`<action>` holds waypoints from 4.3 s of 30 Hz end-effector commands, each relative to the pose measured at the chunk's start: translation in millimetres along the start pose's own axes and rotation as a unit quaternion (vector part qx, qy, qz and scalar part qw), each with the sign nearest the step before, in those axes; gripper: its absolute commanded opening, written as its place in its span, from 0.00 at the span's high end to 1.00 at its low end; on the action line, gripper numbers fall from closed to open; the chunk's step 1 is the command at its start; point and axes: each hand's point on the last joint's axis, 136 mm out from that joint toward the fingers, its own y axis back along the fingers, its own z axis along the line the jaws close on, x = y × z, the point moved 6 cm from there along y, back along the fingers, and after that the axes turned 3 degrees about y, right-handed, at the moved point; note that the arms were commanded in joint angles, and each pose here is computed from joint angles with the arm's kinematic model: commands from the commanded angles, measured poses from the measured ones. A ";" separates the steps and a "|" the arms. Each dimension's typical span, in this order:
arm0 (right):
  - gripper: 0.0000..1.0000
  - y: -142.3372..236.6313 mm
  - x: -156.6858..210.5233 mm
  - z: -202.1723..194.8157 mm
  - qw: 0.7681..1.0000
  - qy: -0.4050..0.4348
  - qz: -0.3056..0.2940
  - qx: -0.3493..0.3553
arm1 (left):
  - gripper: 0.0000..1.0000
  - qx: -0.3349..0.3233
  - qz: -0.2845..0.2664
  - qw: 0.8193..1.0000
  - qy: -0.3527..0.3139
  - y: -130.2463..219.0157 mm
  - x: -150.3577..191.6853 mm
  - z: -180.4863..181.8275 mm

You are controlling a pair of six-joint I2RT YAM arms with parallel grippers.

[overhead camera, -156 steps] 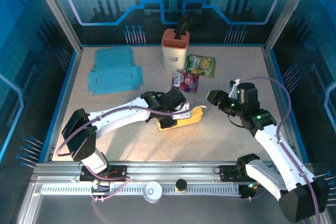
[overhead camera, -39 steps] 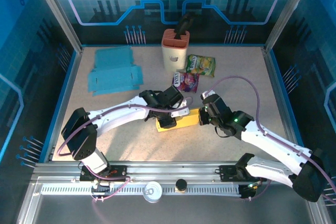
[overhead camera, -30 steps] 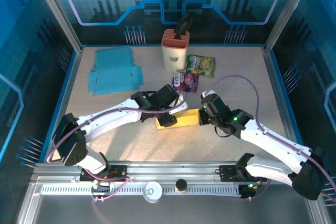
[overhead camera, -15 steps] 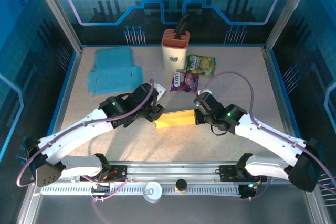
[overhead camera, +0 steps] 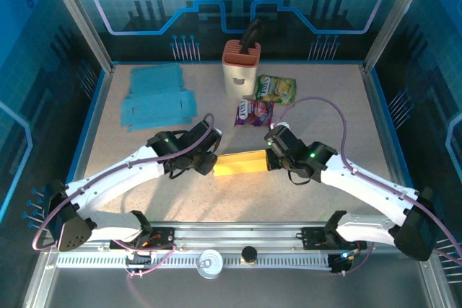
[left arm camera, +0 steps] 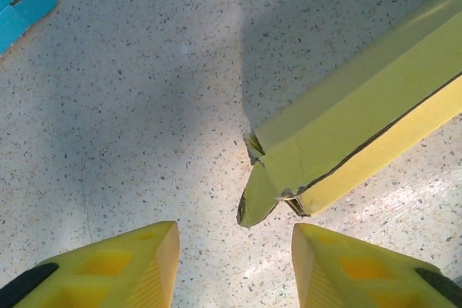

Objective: Fold the paper box

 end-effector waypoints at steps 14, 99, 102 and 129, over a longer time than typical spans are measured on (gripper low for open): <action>1.00 5.0 -1.7 3.7 1.000 -0.002 0.005 -0.004 | 0.82 -0.007 0.008 1.000 -0.009 -9.9 -3.5 -1.0; 1.00 -5.8 -5.0 12.6 1.000 0.022 0.017 -0.012 | 1.00 0.063 0.083 0.987 0.125 -31.2 -4.4 -8.8; 1.00 -6.5 -4.7 12.5 1.000 0.023 0.018 -0.011 | 1.00 0.061 0.086 0.987 0.125 -33.2 -2.2 -8.2; 1.00 -3.1 -5.6 12.5 1.000 0.023 0.015 -0.014 | 0.66 0.049 0.027 0.990 0.130 -4.3 -24.1 0.0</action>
